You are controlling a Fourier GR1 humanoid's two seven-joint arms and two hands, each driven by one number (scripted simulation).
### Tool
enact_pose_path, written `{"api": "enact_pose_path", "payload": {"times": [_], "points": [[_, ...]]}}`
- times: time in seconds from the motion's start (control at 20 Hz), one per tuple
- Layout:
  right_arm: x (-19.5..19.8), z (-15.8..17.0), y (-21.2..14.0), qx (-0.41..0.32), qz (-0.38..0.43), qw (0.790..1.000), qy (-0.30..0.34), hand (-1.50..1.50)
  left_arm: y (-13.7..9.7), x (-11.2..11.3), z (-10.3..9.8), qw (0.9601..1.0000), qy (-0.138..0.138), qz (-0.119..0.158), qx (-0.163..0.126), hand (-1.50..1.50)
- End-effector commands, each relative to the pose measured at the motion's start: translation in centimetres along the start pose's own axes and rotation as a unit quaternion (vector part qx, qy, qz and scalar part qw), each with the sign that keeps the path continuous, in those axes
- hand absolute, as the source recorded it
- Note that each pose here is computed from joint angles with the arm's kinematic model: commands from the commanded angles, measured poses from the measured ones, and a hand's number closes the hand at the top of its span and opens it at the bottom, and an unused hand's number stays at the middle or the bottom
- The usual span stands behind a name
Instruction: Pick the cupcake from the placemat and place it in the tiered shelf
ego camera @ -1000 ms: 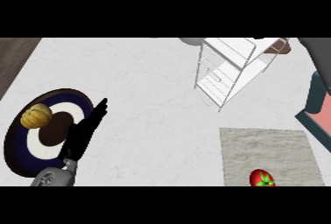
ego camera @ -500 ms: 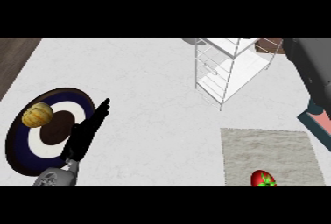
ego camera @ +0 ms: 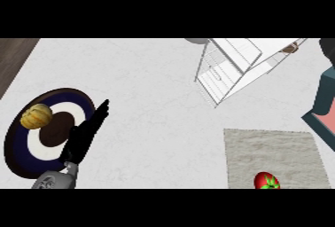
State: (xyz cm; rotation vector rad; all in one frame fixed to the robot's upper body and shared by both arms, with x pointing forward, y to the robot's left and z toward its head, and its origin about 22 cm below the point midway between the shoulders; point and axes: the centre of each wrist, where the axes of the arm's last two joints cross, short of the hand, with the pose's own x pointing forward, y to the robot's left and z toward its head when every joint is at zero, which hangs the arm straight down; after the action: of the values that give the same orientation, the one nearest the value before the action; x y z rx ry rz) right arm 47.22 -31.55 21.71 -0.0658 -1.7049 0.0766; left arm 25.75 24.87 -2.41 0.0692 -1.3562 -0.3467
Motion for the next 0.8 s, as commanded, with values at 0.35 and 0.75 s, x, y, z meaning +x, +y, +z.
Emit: {"api": "enact_pose_path", "payload": {"times": [0.35, 0.75], "points": [[2.0, 6.6, -15.1, -0.134, 0.008, 0.991, -0.002, -1.50, 0.2, -0.9, 0.7, 1.0000, -0.002, 0.001, 0.007, 0.00], [2.0, 10.9, -20.3, -0.110, 0.037, 0.993, -0.034, -1.50, 0.2, -0.2, 0.4, 1.0000, -0.007, 0.004, 0.000, 0.00]]}}
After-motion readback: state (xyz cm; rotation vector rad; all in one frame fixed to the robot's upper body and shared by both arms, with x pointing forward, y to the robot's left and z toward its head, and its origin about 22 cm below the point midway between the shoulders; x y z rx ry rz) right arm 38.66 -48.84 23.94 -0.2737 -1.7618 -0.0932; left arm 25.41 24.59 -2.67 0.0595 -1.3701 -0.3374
